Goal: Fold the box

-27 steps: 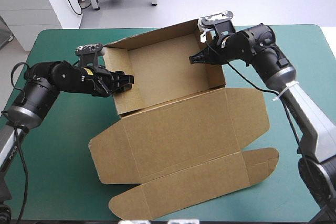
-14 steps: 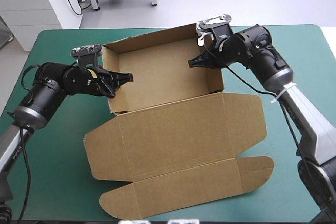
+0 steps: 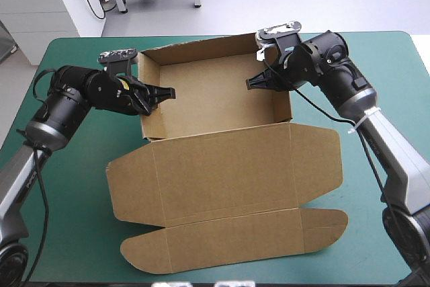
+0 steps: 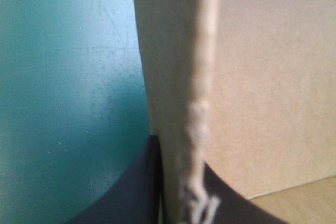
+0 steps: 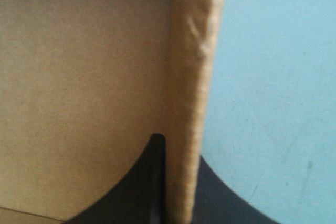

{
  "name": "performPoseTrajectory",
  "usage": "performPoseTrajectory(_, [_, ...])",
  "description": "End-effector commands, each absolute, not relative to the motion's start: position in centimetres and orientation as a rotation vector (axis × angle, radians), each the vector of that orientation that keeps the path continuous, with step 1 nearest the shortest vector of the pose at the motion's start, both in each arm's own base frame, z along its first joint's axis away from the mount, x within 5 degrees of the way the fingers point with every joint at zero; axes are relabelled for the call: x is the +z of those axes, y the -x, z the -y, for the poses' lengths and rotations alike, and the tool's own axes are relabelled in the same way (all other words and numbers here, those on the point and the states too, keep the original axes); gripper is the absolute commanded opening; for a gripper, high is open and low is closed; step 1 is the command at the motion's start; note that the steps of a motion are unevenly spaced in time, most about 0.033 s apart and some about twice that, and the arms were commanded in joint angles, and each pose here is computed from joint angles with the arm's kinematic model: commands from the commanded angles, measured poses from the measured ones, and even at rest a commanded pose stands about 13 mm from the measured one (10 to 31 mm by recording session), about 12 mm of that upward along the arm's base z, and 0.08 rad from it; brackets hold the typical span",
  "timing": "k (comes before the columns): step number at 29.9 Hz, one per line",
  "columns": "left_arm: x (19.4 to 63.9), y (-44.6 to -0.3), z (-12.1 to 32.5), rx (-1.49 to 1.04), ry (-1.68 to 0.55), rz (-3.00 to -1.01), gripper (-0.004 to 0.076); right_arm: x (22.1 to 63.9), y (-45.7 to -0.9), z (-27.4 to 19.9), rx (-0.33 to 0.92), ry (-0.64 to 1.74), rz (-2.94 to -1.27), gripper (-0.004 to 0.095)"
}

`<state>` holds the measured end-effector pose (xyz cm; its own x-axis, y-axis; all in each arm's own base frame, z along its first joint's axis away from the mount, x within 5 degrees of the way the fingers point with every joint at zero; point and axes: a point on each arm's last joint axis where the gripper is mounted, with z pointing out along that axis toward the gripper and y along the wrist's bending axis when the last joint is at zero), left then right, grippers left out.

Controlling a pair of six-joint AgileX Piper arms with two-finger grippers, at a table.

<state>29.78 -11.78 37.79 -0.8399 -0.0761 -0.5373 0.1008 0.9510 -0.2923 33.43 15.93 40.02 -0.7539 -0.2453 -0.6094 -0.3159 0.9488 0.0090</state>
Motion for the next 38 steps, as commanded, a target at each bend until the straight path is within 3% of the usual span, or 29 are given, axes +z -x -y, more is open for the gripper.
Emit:
performPoseTrajectory(1, [42.2, -30.5, 12.7, -0.508, -0.058, -2.373, -0.0008, 41.8, -31.5, -15.2, 0.107, 0.412, -2.482, -0.0006])
performPoseTrajectory(6, [41.4, -32.8, 13.6, -0.467, -0.093, -2.475, -0.0008, 41.4, -31.4, -15.2, 0.139, 0.338, -2.524, -0.0006])
performPoseTrajectory(21, [33.1, -36.9, 15.7, -0.297, -0.208, -2.764, -0.0008, 33.1, -34.8, -17.5, 0.125, 0.323, -2.773, -0.0006])
performPoseTrajectory(27, [31.7, -37.3, 16.3, -0.231, -0.273, -2.792, -0.0008, 30.7, -36.2, -18.2, 0.167, 0.310, -2.830, -0.0006])
performPoseTrajectory(32, [30.7, -37.7, 16.5, -0.225, -0.280, -2.816, -0.0008, 30.3, -37.3, -17.5, 0.300, 0.212, -2.870, -0.0006])
performPoseTrajectory(38, [29.2, -38.4, 16.8, -0.213, -0.285, -2.841, -0.0008, 31.4, -37.8, -17.0, 0.272, 0.205, -2.819, -0.0006])
